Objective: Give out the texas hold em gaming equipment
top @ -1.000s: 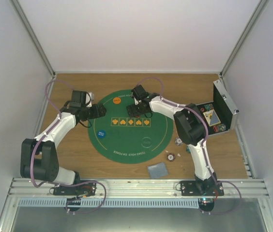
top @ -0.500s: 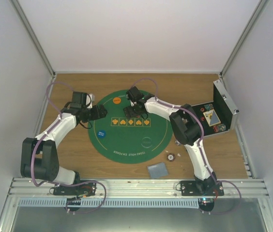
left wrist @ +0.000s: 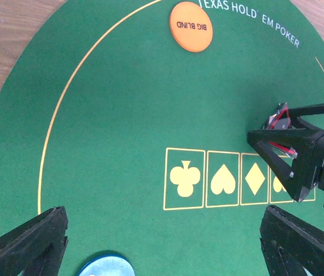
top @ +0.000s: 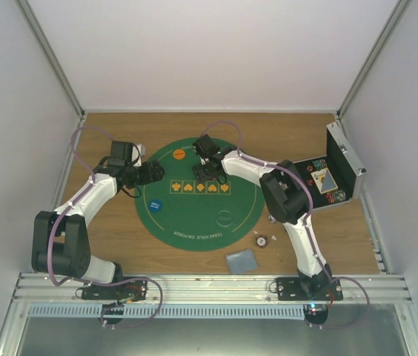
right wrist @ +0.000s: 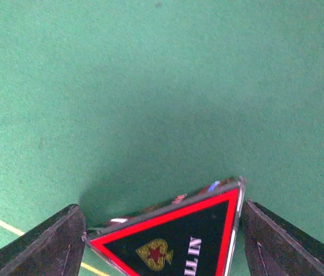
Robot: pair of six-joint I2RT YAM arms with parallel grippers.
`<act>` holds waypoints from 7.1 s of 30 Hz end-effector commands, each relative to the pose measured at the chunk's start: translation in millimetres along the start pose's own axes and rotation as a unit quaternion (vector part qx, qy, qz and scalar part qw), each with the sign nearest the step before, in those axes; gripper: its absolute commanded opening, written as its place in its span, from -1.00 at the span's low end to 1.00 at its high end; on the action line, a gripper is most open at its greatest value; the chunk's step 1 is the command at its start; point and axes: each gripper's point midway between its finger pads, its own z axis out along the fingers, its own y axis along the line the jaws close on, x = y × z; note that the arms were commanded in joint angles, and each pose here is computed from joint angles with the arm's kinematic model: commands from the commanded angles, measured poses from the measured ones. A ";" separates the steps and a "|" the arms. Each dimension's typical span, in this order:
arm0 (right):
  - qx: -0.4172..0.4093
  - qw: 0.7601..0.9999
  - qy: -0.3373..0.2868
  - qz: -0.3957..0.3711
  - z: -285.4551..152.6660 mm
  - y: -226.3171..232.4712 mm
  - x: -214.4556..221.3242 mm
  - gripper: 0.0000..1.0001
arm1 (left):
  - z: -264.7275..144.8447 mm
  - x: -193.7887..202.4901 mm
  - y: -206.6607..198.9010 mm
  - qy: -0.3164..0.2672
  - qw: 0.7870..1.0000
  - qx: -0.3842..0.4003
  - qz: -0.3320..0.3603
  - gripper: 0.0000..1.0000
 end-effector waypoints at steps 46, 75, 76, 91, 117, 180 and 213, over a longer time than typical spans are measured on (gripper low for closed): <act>0.038 0.995 0.003 0.093 -39.8 -113.0 50.1 0.51 | -10.5 7.7 8.4 -0.017 1.000 -0.013 -0.019 0.85; 0.020 0.978 0.122 0.165 -184.1 -39.8 201.2 0.88 | -27.4 17.4 11.4 -0.026 0.999 -0.023 0.015 0.85; 0.021 0.976 0.129 0.174 -183.6 -37.5 209.8 0.87 | -27.4 18.2 12.3 -0.025 0.999 -0.026 0.015 0.85; 0.015 0.973 0.179 0.146 -181.7 -30.9 275.6 0.88 | -27.6 22.8 13.9 -0.022 0.999 -0.026 0.013 0.85; 0.078 0.968 0.218 0.098 -166.9 -51.2 295.0 0.48 | -28.5 26.1 15.3 -0.021 0.999 -0.028 0.010 0.85; 0.054 0.973 0.204 0.095 -168.7 -43.5 286.8 -0.16 | -35.5 28.2 14.3 -0.029 0.999 -0.025 0.005 0.85; -0.013 0.988 0.153 0.023 -122.7 2.2 208.4 -0.18 | -36.3 26.1 13.1 -0.032 0.999 -0.024 0.006 0.85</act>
